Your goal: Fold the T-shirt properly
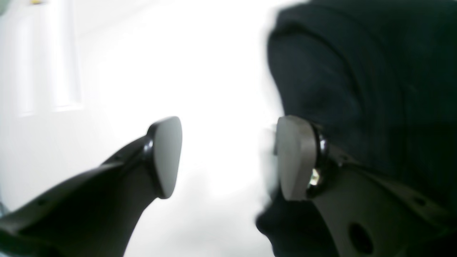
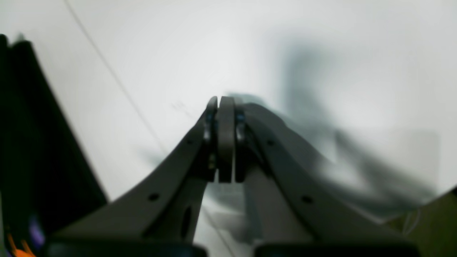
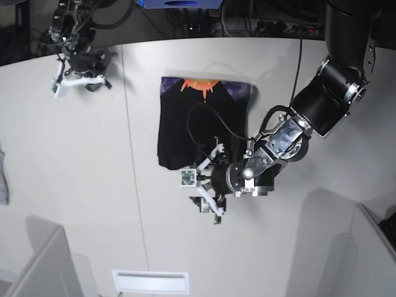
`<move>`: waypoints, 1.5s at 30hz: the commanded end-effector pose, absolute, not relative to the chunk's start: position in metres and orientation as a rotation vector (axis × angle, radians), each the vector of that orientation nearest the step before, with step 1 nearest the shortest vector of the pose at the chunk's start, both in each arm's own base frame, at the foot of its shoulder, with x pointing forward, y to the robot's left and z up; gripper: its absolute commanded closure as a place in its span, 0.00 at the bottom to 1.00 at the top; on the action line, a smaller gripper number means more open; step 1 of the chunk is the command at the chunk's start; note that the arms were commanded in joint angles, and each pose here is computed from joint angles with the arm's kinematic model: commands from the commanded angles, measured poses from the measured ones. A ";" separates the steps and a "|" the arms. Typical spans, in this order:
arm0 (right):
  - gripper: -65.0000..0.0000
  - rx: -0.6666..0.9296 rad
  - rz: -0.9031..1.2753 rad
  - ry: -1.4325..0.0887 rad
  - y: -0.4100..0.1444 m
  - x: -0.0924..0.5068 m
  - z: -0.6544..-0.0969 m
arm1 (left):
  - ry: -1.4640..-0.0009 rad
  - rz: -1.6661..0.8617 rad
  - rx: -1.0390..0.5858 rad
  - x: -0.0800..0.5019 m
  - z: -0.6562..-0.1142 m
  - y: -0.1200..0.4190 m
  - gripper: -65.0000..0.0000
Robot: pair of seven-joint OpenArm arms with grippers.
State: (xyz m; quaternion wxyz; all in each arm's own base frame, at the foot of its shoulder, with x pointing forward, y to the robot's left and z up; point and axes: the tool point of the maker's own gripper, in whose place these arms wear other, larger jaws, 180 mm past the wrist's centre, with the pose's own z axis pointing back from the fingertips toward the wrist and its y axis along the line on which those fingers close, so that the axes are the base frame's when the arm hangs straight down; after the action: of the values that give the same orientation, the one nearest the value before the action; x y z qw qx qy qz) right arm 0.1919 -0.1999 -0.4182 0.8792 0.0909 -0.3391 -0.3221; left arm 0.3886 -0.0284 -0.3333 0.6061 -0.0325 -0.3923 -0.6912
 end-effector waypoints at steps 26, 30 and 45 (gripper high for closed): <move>1.00 0.221 -0.138 -1.009 -0.177 0.187 -0.343 | -1.239 -0.667 0.104 0.319 -0.249 0.210 1.00; 1.00 0.257 -0.055 -1.020 -0.159 0.174 -0.343 | -1.355 -0.529 -0.023 0.279 -0.242 0.226 1.00; 1.00 0.215 -0.013 -1.039 -0.160 0.126 -0.342 | -1.216 -0.357 0.037 0.184 -0.290 0.290 1.00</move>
State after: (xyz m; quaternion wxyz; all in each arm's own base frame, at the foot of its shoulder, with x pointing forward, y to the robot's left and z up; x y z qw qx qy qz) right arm 0.1245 -0.1589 -0.3511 0.8705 0.1017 -0.4815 -0.0065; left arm 0.1805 0.2899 -0.3035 0.8202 0.0178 -0.5488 -0.1607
